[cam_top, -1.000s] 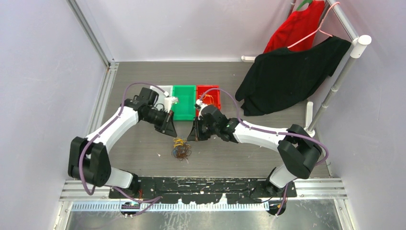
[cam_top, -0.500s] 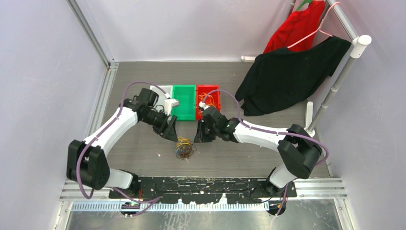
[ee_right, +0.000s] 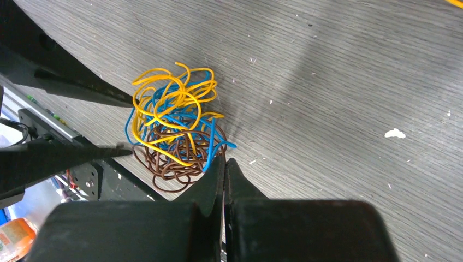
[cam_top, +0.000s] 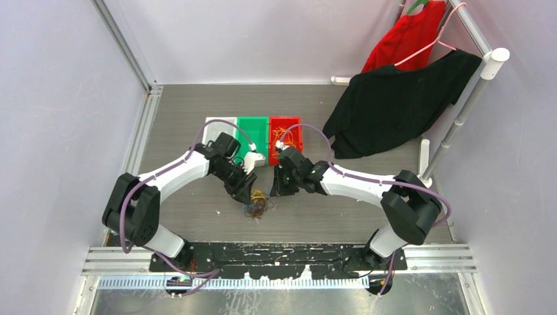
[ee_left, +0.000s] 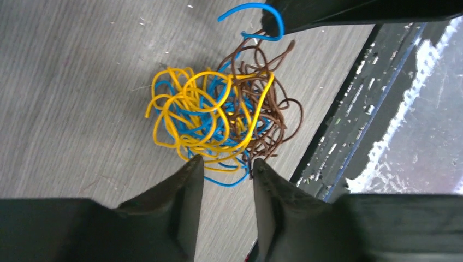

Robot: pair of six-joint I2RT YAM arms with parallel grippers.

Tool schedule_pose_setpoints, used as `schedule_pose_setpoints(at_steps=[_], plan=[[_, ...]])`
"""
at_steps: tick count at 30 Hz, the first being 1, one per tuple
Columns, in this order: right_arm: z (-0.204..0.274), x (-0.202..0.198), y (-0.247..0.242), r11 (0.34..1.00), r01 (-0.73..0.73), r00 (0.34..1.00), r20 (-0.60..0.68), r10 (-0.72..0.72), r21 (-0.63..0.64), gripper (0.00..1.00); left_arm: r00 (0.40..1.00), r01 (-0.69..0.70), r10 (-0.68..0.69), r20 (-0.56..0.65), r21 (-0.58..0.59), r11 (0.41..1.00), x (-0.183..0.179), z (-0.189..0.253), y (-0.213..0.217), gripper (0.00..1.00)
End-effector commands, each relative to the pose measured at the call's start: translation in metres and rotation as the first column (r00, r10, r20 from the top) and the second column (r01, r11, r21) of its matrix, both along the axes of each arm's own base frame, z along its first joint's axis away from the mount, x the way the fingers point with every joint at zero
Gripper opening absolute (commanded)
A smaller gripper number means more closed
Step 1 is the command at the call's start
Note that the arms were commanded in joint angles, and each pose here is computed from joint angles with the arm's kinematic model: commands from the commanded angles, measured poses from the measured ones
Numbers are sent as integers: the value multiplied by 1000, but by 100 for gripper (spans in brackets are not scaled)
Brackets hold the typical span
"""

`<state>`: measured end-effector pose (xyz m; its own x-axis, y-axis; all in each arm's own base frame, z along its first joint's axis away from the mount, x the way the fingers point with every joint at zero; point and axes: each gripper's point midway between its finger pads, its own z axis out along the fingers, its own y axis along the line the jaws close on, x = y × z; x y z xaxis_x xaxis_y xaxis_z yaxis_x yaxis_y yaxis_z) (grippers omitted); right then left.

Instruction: Untangle the cables

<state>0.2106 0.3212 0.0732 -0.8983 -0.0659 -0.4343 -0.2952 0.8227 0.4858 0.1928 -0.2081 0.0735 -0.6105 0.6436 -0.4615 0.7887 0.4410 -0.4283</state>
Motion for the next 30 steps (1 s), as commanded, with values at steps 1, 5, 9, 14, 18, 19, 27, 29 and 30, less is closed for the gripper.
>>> schedule_pose_setpoints(at_steps=[1, 5, 9, 14, 18, 19, 27, 29, 30], plan=[[20, 9, -2, 999, 23, 999, 41, -24, 31, 1, 995, 48, -46, 92, -11, 999, 13, 7, -2, 29], [18, 11, -6, 999, 30, 999, 34, -31, 25, 1, 984, 81, -77, 163, -15, 997, 10, 27, 3, 8], [17, 13, -12, 999, 38, 999, 29, -39, 18, 1, 974, 87, -82, 211, -18, 996, 6, 47, 8, 0], [14, 13, -17, 999, 42, 999, 16, -42, 7, 1, 973, 76, -73, 219, -5, 997, 1, 69, 15, 0], [15, 13, -20, 999, 47, 999, 24, -47, 4, 1, 975, 56, -53, 215, -7, 998, -2, 96, 18, 0], [15, 13, -20, 999, 47, 999, 26, -47, 5, 1, 975, 48, -44, 216, -13, 999, -2, 106, 19, 0], [33, 16, -19, 999, 24, 995, 95, -28, 43, 1, 938, -4, 45, 344, -121, 993, -11, 204, 23, 0], [50, 20, -18, 997, 13, 987, 157, -24, 70, 12, 924, -14, 68, 375, -146, 989, -13, 226, 24, 0], [60, 22, -18, 997, 8, 982, 190, -23, 81, 27, 919, -18, 78, 387, -157, 987, -14, 235, 25, 0]])
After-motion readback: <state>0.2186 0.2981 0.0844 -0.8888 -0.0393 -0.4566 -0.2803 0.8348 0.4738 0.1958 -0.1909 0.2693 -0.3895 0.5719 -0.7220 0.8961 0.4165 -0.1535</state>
